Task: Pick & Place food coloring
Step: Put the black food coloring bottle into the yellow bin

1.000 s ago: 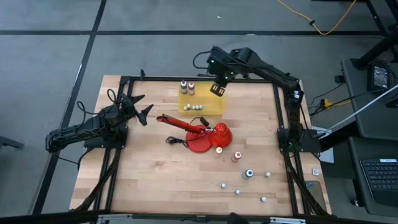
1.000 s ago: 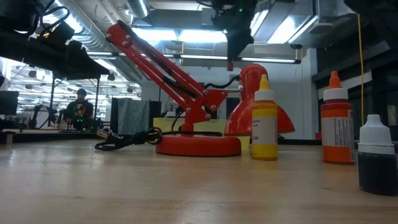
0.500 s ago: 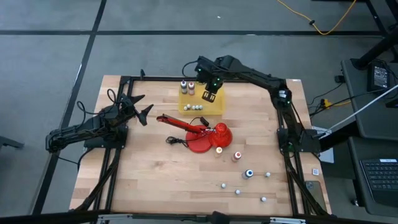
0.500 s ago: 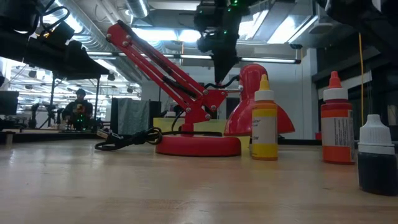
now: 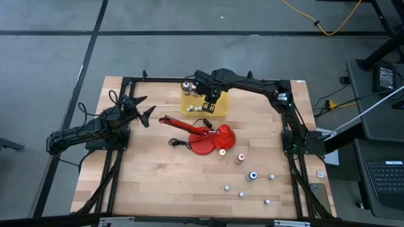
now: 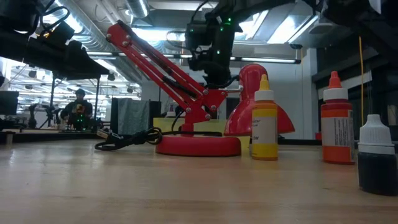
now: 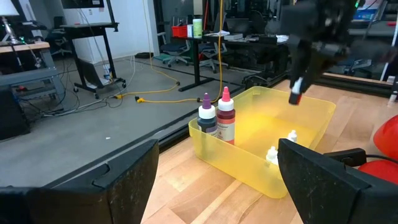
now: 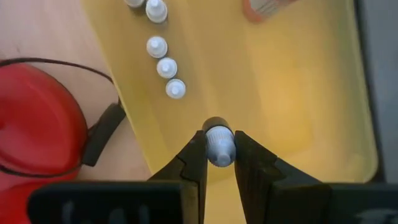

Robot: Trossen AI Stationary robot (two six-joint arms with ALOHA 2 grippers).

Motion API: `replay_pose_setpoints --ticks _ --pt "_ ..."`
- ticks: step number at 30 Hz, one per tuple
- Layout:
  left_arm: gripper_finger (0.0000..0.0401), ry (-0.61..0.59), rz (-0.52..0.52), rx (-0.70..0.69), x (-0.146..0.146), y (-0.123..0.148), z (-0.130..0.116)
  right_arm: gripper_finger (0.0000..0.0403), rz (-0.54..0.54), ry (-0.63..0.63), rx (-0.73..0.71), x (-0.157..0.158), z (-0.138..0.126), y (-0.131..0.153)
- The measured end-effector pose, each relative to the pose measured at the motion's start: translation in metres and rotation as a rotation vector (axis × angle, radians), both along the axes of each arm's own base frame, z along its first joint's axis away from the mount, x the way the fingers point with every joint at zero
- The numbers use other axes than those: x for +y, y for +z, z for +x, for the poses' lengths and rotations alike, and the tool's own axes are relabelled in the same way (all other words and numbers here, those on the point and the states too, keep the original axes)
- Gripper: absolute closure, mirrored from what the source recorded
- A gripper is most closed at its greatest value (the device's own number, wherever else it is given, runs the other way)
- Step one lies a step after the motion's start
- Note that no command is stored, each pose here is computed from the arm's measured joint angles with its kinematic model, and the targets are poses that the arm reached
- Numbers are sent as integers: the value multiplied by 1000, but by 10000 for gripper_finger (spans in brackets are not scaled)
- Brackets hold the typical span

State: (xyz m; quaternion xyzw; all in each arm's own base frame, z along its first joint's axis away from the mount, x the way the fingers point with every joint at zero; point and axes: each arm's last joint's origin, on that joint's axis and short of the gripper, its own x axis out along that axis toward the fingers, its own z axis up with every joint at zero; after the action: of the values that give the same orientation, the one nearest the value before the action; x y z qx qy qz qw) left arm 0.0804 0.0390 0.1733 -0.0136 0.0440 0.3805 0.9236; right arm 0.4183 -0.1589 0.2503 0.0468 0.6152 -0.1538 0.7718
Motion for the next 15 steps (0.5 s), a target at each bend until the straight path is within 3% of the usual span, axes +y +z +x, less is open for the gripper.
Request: replay_pose_setpoints --ticks 15 --pt "82 0 0 0 0 0 0 338 28 0 -20 10 5 -44"
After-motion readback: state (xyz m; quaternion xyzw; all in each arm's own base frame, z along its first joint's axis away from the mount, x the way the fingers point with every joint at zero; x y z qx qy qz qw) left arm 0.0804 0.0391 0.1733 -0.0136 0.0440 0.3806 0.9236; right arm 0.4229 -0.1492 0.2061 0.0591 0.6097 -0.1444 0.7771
